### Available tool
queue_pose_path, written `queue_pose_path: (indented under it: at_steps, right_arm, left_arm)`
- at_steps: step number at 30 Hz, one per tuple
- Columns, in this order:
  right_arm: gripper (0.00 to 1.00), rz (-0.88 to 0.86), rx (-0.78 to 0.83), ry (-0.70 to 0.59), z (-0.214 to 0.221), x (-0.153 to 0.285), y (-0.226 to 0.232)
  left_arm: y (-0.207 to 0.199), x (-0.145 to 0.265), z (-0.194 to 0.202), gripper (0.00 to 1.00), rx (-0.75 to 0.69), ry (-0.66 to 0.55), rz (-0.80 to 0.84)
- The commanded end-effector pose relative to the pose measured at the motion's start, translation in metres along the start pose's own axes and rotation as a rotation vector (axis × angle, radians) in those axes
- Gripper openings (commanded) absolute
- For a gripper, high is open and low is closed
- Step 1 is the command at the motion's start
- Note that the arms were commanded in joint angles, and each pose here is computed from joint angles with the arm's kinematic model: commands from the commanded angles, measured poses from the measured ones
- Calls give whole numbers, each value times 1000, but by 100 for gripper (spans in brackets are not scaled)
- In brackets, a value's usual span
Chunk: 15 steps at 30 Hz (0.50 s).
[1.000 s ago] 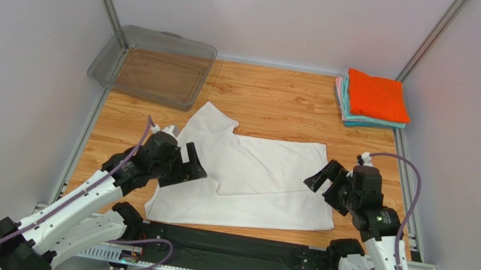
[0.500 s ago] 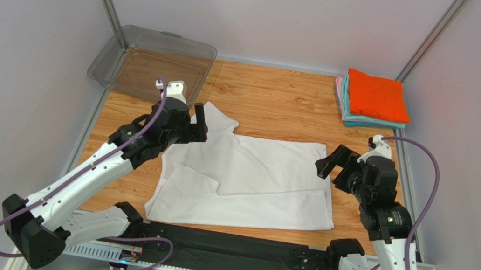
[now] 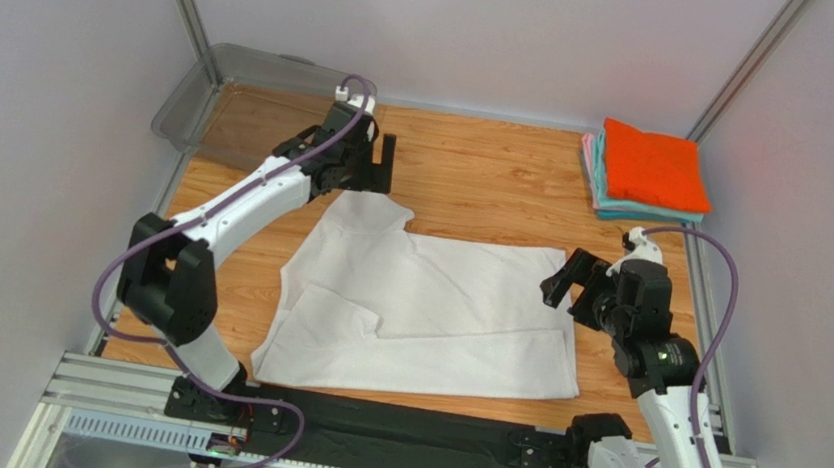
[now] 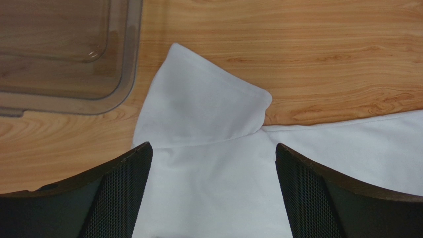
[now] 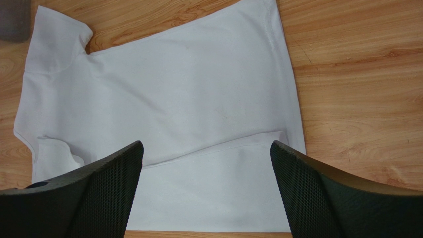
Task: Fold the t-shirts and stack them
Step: Fold the tshirt
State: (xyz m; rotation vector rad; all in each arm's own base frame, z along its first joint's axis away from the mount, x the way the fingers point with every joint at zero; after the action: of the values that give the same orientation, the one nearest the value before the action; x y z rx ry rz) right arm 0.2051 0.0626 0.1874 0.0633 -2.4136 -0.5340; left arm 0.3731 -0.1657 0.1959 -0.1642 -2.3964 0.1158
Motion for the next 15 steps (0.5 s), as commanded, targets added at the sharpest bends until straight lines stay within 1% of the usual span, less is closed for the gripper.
queue_pose_path:
  at_steps: [1,4,5,7,12,15]
  right_arm:
    - [100,-23,20,-30,-7,-6,4]
    - [100,-15,22,-20,-7,-8,3]
    - [100,-17,25,-16,-6,-8,4]
    - [100,-13,22,-11,-4,-10,2]
    - [100,-6,22,6,-1,-15,1]
    - [100,2,23,14,-1,-16,0]
  left_arm:
    - [-19,-20,-14,100,-64,24,101]
    - [-13,-46,-18,100,-53,67,44]
    - [-10,-63,-10,100,-62,109,21]
    - [-5,-71,-20,99,-87,116,-36]
    - [7,-107,-14,93,-116,202,-142]
    - [19,-121,-11,91,-129,218,-217]
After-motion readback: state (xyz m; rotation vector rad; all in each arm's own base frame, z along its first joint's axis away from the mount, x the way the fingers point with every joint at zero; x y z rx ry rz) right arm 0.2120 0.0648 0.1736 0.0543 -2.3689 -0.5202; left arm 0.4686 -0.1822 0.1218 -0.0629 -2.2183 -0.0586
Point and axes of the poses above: each gripper's point midway between its finger pads, its own x axis back along the fingers, its own y axis along the line the jaws close on, z = x × y, the point moved 3 cm from there along x, back along the fingers, and after that the axes turned 1 degree about -x, right-handed, at the moved point
